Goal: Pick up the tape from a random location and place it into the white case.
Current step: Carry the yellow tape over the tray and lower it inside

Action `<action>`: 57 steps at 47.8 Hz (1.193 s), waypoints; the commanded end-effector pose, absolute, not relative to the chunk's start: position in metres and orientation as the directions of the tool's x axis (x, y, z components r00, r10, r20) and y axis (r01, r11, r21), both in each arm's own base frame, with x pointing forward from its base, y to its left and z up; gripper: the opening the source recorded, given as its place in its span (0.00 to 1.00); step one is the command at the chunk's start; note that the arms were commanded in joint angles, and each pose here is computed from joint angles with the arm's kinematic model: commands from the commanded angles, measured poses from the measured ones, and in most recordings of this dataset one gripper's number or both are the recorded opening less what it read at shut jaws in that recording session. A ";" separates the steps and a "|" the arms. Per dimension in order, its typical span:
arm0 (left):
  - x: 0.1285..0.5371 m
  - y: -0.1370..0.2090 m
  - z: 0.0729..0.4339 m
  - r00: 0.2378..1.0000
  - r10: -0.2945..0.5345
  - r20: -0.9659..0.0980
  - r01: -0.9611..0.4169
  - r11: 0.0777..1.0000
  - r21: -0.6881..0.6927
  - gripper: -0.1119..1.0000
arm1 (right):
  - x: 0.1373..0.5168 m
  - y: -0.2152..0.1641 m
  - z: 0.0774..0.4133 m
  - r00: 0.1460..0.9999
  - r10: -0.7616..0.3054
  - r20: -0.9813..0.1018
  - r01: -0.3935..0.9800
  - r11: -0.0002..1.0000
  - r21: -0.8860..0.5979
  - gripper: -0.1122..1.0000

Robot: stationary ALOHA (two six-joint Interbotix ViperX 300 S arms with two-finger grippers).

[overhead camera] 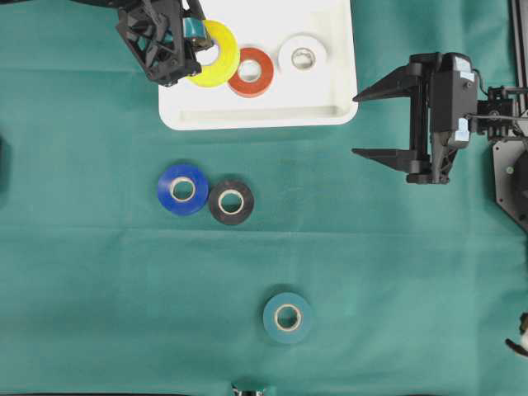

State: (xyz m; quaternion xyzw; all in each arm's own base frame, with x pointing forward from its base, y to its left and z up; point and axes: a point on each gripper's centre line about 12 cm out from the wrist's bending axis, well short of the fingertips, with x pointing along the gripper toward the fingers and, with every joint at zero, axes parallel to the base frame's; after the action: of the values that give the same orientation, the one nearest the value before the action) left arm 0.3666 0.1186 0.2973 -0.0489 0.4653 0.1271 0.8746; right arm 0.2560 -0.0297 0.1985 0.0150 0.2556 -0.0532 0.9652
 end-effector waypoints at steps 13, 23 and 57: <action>0.360 0.117 0.310 0.564 0.188 -0.804 -0.269 0.962 0.036 0.31 | 0.262 -0.030 0.210 0.880 -0.097 -0.465 0.109 0.994 0.000 0.89; 0.360 0.116 0.310 0.565 0.188 -0.803 -0.269 0.962 0.036 0.31 | 0.263 -0.031 0.212 0.880 -0.098 -0.464 0.110 0.994 0.000 0.89; 0.361 0.117 0.303 0.557 0.185 -0.810 -0.269 0.963 0.036 0.31 | 0.263 -0.031 0.211 0.875 -0.100 -0.473 0.112 0.994 -0.003 0.89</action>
State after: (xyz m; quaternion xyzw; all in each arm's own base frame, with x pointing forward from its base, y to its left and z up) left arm 0.3616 0.1170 0.2928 -0.0495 0.4693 0.1267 0.8725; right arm 0.2577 -0.0305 0.2013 0.0139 0.2592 -0.0550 0.9642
